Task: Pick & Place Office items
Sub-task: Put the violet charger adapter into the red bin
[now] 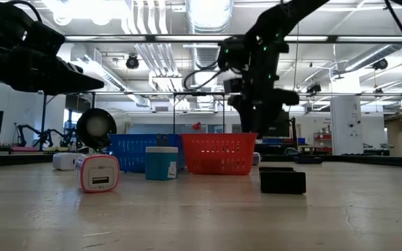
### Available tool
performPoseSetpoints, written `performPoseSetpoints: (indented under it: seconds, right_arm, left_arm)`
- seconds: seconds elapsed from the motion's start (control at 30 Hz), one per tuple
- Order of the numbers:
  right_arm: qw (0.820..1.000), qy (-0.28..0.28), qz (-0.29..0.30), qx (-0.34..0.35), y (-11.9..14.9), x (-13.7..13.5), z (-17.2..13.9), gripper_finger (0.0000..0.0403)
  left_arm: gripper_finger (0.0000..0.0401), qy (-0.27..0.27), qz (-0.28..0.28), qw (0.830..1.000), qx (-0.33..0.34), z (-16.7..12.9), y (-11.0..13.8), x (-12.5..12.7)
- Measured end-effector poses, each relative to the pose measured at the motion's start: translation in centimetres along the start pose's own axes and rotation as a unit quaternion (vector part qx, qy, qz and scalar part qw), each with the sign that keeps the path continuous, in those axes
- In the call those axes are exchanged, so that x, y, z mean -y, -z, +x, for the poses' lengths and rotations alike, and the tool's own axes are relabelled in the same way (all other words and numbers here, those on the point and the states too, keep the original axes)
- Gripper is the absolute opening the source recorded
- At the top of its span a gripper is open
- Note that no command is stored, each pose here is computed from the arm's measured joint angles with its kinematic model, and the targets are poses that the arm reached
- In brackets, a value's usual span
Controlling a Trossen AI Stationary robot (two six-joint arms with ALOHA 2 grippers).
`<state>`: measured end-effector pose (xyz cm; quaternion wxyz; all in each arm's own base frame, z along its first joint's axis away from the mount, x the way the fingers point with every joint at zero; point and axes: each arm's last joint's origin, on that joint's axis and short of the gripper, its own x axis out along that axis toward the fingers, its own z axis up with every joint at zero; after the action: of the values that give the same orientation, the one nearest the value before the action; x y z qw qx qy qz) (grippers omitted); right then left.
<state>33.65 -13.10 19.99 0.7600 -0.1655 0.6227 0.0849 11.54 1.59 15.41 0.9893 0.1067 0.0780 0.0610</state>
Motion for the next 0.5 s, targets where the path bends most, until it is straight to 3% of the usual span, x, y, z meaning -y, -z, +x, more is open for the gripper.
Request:
performPoseSetpoints:
  seconds: [0.2,0.5]
  right_arm:
    - [1.0,0.009,0.027,-0.005,1.4,2.1,1.6,0.0269]
    - [0.999,-0.017,0.048,-0.015,2.2,3.2,4.3,0.025]
  left_arm:
    - [0.0003,0.0,0.0,1.0,0.0,0.0,0.0,0.0]
    - [0.0003,0.0,0.0,1.0,0.0,0.0,0.0,0.0]
